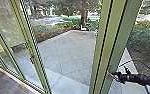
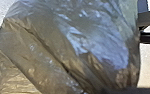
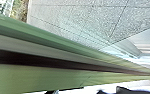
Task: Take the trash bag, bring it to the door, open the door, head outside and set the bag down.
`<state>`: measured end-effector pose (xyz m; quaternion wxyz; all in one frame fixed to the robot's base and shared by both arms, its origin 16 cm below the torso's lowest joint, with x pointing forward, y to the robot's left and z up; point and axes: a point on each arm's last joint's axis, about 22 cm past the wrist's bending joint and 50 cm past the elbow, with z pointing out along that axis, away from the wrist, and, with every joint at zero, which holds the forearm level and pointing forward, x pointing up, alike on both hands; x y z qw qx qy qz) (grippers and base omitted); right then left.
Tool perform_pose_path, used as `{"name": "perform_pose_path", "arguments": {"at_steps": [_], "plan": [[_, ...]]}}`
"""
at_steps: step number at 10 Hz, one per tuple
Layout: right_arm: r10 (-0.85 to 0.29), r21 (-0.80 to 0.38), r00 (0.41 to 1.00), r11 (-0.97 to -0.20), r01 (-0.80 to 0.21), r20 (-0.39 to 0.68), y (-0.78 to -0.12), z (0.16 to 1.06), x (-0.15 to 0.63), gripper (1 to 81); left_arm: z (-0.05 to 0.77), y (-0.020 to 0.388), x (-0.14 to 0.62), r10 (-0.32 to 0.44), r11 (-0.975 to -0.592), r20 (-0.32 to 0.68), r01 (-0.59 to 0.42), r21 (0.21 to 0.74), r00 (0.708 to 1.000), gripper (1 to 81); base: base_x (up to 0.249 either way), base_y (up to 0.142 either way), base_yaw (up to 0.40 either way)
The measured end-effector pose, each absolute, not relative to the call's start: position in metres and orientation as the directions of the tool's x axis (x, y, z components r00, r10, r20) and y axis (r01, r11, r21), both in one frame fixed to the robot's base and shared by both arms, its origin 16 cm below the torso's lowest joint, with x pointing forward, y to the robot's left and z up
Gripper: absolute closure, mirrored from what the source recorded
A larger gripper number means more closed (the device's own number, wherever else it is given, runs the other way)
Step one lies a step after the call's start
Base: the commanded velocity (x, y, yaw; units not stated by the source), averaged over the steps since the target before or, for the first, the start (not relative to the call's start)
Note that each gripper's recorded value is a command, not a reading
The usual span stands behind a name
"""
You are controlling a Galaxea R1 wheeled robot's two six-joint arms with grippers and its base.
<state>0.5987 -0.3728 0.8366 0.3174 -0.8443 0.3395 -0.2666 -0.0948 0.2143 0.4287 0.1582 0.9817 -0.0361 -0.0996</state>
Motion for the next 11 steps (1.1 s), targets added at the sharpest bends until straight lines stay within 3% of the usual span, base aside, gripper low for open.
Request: {"name": "perform_pose_path", "arguments": {"at_steps": [2, 4, 6, 9, 11], "plan": [[-0.748, -0.725, 0.596, -0.579, -0.373, 0.291, -0.402, 0.878, 0.61, 1.0, 0.429, 0.21, -0.095, -0.105, -0.945, -0.184, -0.041, 0.323, 0.977, 81.1, 0.0, 0.0, 0.0], [-0.8, -0.735, 0.515, -0.543, -0.405, 0.308, -0.449, 0.925, 0.617, 1.0, 0.429, 0.21, -0.094, -0.105, -0.945, -0.185, -0.041, 0.323, 0.977, 81.1, 0.0, 0.0, 0.0], [-0.772, -0.707, 0.496, -0.602, -0.371, 0.397, -0.478, 0.961, 0.615, 1.0, 0.429, 0.209, -0.095, -0.106, -0.945, -0.186, -0.041, 0.324, 0.977, 81.1, 0.0, 0.0, 0.0], [-0.716, -0.662, 0.518, -0.672, -0.331, 0.468, -0.483, 0.987, 0.603, 1.0, 0.429, 0.203, -0.095, -0.111, -0.942, -0.185, -0.044, 0.331, 0.976, 81.1, 0.0, 0.0, 0.0], [-0.624, -0.551, 0.561, -0.77, -0.323, 0.543, -0.486, 0.996, 0.599, 1.0, 0.43, 0.199, -0.094, -0.113, -0.941, -0.184, -0.046, 0.336, 0.976, 81.1, 0.0, 0.0, 0.0]]}}
